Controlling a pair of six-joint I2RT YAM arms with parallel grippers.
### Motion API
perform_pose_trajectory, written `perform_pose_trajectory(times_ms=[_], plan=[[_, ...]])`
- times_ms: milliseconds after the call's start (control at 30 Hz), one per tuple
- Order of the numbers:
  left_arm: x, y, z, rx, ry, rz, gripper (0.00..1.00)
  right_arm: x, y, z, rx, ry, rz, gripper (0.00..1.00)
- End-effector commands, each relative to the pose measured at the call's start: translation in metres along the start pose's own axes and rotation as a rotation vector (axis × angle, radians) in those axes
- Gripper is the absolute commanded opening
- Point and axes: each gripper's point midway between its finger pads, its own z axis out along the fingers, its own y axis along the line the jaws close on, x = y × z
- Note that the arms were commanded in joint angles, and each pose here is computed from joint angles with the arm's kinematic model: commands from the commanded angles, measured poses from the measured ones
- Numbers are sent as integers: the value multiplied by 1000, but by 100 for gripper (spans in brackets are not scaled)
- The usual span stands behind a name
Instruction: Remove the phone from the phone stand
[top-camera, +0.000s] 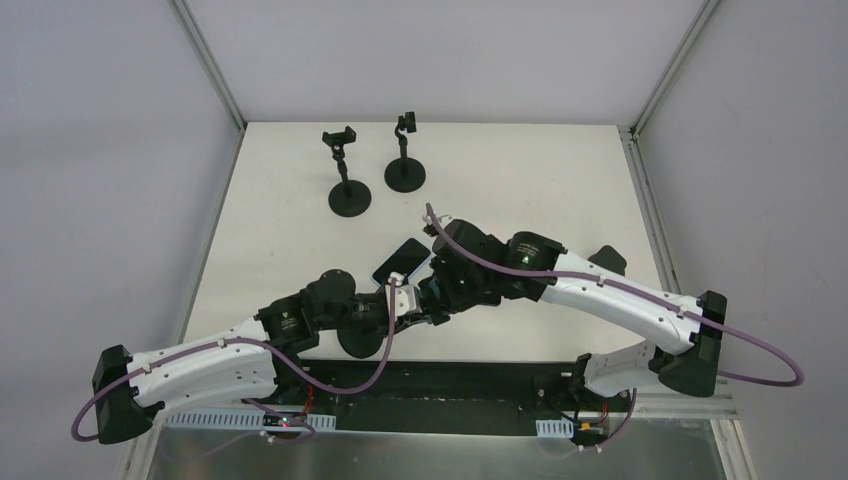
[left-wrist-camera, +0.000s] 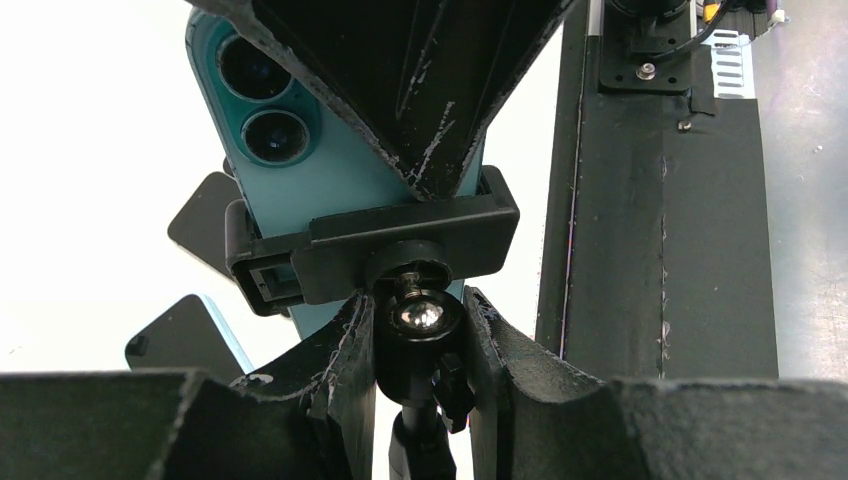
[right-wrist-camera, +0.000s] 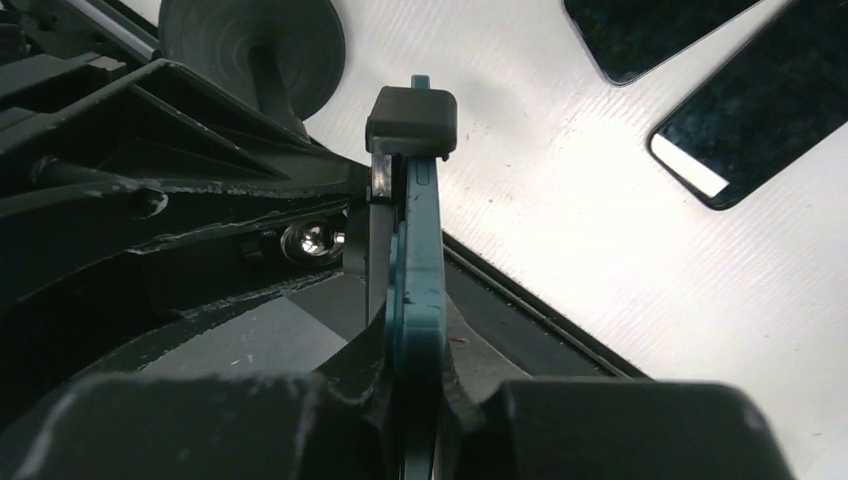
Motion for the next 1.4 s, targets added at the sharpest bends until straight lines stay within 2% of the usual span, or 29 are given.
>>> perform_pose_trajectory(times_ms=[0,167,300,433,533,600,733,900,1233,1367], plan=[[-16,-60,-6,295,-59,-12,0,-42,-11,-7,-25,-145,41,0],[-16,-76,-1,356,-45,-6,0,-44,-19,-9,-3,-202,91,0],[-12,-87,4,400,-34,-1,0,-42,-16,-10,-57,-247,51,0],[-27,-92,4,430,-99,-3,0,-36,-22,-4,26,-286,-69,0],[-43,-98,0,471,-156,10,0,-60,-19,2,46,-488,-132,0],[-46,-102,-2,502,-170,30,0,-71,-20,5,54,-533,-157,0],[-50,-121,-3,618,-167,24,0,-92,-14,11,76,-552,-249,0],[-51,-144,-6,712,-168,37,0,-124,-13,8,74,-596,-285,0],[-49,-149,-9,723,-169,38,0,-134,-29,2,83,-611,-304,0],[-46,-147,-9,706,-167,36,0,-125,-36,-6,71,-642,-393,0]])
